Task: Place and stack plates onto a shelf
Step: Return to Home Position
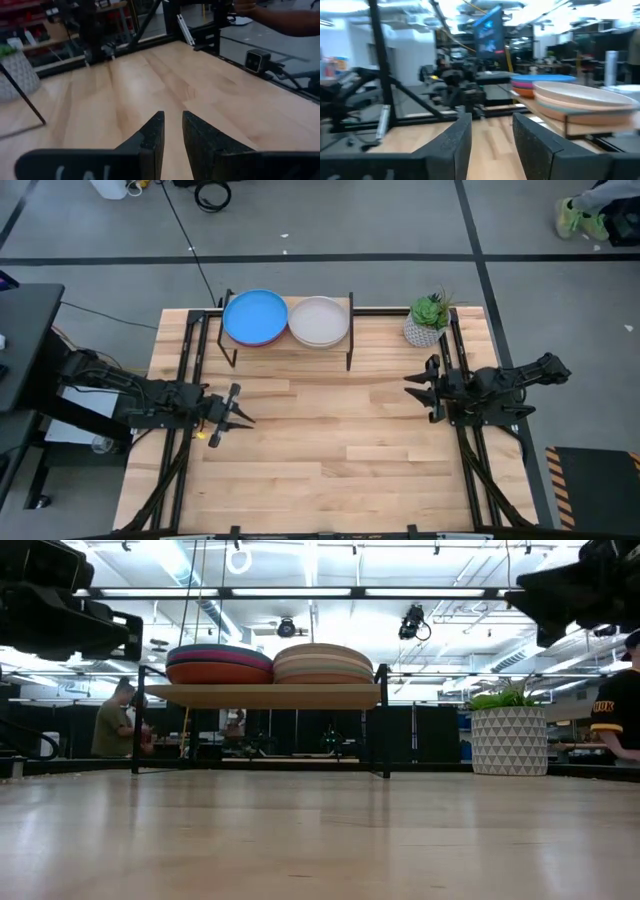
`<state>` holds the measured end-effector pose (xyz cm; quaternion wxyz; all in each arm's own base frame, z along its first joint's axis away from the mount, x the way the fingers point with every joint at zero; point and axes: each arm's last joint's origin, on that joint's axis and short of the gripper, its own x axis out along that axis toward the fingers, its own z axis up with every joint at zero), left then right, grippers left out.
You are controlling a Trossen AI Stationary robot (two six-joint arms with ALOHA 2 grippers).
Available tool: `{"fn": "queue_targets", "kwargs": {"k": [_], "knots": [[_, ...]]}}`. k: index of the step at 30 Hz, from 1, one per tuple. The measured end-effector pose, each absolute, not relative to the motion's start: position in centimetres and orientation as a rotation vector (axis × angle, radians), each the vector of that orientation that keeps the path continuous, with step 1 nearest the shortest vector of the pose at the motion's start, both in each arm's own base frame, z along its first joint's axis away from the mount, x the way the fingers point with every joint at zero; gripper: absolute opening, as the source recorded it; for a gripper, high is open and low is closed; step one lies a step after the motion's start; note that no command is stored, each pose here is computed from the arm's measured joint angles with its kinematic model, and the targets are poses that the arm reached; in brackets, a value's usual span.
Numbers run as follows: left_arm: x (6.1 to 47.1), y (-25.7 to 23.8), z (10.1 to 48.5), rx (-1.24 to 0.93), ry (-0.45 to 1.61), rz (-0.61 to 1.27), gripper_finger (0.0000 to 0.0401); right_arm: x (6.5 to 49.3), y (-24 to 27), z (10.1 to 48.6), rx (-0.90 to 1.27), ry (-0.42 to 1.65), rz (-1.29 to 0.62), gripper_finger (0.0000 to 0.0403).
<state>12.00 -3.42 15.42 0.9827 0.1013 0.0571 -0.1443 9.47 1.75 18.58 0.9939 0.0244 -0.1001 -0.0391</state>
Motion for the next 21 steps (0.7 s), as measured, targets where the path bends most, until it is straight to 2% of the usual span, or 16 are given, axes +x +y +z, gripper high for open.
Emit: {"fn": "queue_targets", "kwargs": {"k": [7,15,17,21], "knots": [[11.9,-3.4,14.7,0.138,0.198,-0.285,0.0075,9.5,1.3,17.7,0.105,-0.121,-0.237,0.0144],[11.4,-3.2,13.0,0.162,0.381,-0.254,0.0075,9.5,1.3,17.7,0.118,-0.121,-0.257,0.0144],[11.4,-3.3,13.0,0.161,0.381,-0.276,0.0075,9.5,1.3,17.7,0.119,-0.122,-0.255,0.0145],[11.8,-3.6,14.2,0.184,0.243,-0.274,0.0075,9.5,1.3,17.8,0.122,-0.129,-0.255,0.0145]]}}
